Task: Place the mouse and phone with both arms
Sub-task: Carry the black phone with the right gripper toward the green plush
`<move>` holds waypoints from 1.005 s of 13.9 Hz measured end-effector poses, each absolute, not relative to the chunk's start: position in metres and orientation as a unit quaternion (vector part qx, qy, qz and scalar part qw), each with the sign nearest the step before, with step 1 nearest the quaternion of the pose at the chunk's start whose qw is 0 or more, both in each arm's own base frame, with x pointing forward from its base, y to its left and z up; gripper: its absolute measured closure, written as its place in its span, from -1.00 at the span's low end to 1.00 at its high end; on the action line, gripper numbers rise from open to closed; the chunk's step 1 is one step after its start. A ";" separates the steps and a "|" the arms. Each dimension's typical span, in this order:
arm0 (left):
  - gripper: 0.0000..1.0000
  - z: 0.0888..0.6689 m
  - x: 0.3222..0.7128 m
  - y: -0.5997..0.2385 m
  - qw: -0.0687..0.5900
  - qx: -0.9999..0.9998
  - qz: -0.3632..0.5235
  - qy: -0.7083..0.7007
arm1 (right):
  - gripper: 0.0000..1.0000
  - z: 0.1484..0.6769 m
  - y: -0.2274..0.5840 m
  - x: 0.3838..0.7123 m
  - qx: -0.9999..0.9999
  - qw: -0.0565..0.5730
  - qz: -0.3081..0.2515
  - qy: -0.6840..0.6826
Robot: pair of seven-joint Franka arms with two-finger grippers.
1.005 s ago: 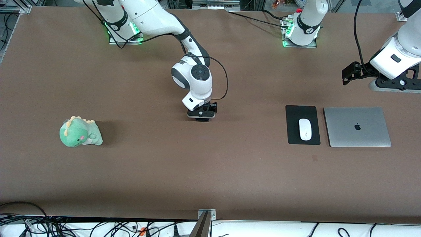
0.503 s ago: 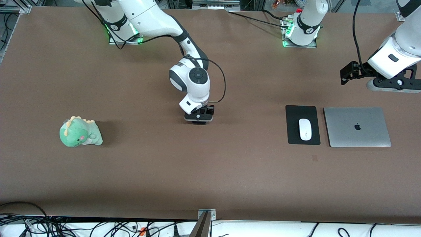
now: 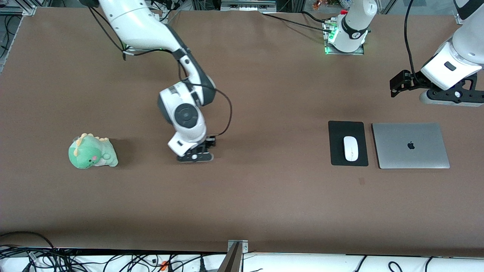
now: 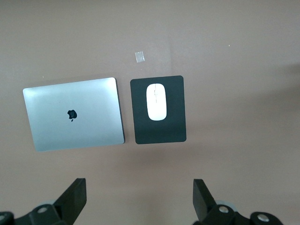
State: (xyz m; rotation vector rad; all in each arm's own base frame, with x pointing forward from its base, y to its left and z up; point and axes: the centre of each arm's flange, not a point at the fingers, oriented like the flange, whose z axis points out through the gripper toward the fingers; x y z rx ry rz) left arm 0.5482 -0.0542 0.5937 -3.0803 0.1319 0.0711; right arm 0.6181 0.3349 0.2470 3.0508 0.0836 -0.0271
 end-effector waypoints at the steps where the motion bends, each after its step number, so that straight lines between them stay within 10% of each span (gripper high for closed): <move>1: -1.00 0.594 0.548 -0.054 0.029 -0.998 0.023 0.043 | -0.61 0.251 0.311 0.625 0.999 0.045 -0.012 0.018; 14: -1.00 0.594 0.548 -0.054 0.029 -0.998 0.023 0.043 | -0.61 0.188 0.105 0.582 0.997 0.020 0.072 0.002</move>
